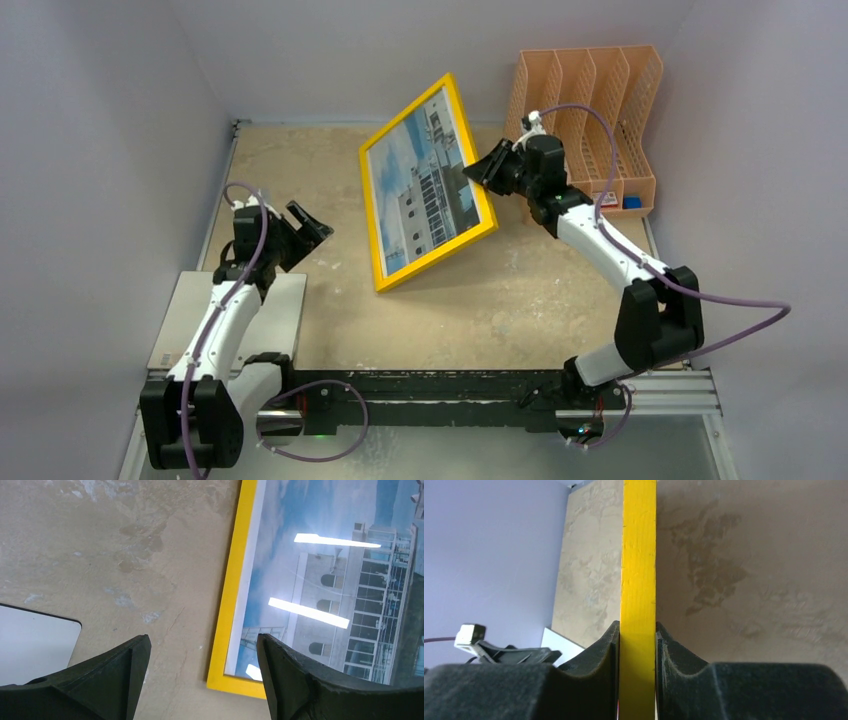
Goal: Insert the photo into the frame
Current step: Turn over the photo frame at the center of the board.
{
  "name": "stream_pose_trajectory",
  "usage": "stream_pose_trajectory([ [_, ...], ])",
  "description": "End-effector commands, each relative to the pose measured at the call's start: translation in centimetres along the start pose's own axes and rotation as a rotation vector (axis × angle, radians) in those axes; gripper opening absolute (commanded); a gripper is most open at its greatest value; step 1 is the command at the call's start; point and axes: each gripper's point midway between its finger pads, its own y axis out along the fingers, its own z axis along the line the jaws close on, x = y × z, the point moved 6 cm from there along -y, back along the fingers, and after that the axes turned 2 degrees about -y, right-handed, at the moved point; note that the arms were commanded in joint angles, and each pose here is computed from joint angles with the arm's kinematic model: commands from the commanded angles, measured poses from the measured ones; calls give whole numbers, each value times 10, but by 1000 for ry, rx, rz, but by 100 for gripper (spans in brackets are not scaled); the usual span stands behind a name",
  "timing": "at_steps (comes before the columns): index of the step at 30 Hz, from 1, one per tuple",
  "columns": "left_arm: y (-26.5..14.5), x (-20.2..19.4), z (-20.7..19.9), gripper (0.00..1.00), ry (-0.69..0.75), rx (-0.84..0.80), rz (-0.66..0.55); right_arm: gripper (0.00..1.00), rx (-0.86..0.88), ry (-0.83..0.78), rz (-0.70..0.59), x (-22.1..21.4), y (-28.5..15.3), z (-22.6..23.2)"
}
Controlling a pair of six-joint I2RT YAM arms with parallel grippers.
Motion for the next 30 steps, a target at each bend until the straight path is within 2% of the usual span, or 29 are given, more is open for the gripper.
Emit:
stream_pose_trajectory([
  [1,3,-8,3,81,-48,-41,-6,0,147,50,-102,3,-23,29],
  [7,0,-11,9,81,10,-12,13,0,146,138,-121,-22,-30,9],
  [15,-2,-32,10,80,9,-74,114,6,141,202,-48,-66,-25,-7],
  [21,2,-58,3,80,180,0,231,14,130,218,27,-102,-31,-23],
  [30,1,-68,1,80,223,7,275,18,45,254,149,-154,-54,-60],
])
